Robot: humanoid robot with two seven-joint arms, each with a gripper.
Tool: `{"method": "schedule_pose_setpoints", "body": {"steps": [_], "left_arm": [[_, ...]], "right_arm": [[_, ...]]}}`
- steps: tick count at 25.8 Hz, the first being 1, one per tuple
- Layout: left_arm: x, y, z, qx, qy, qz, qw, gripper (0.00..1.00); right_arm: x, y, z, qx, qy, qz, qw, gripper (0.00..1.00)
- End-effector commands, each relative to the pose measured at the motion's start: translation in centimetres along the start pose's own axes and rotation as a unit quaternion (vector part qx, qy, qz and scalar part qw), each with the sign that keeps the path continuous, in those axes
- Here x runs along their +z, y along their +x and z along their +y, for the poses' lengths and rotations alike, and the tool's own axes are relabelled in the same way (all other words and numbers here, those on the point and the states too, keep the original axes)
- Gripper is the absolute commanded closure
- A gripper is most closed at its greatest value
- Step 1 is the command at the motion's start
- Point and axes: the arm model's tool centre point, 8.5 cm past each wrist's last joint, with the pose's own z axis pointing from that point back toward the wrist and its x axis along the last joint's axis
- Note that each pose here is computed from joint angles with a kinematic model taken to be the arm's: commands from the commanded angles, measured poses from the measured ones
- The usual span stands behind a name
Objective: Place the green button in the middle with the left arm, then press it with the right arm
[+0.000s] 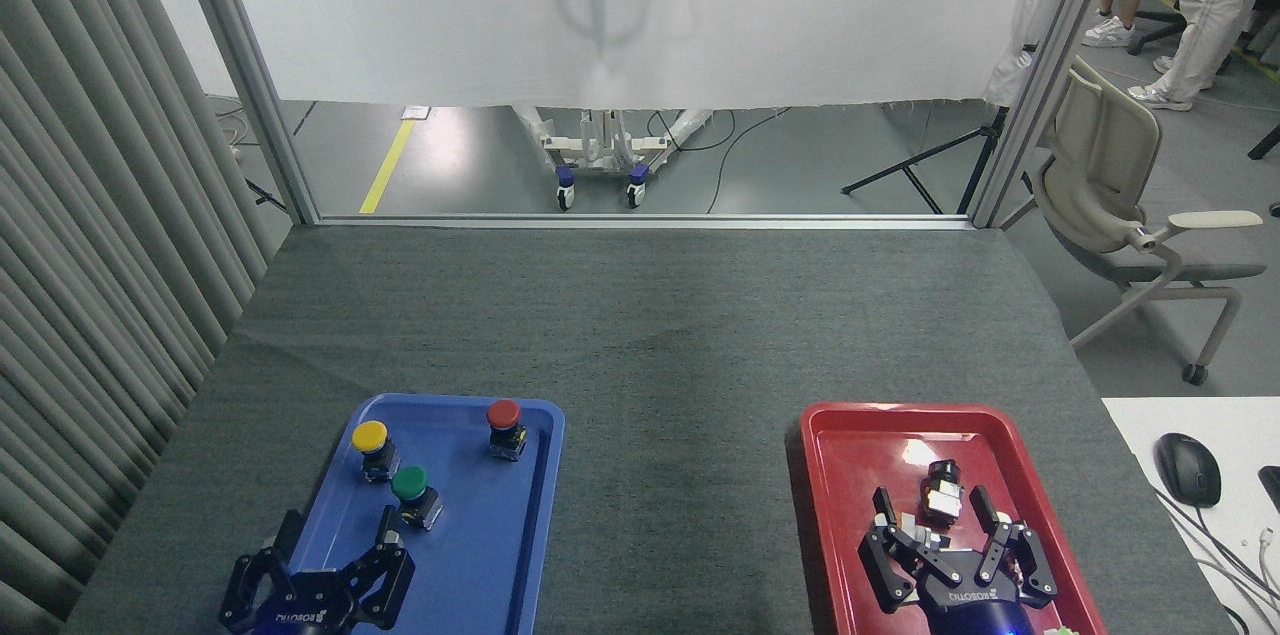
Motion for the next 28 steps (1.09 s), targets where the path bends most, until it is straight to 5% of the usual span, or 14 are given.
{"method": "schedule_pose_setpoints", "body": {"steps": [1, 28], "left_arm": [[0.0, 0.0, 0.0, 0.001, -0.001, 0.0, 1.0, 0.0], [-0.2, 0.1, 0.8, -0.013, 0.011, -0.033, 0.999, 0.0]], "right_arm": [[-0.1, 0.0, 0.0, 0.0, -0.001, 0.0, 1.0, 0.0], [-0.3, 0.8, 0.1, 0.001, 0.002, -0.011, 1.0, 0.0]]}}
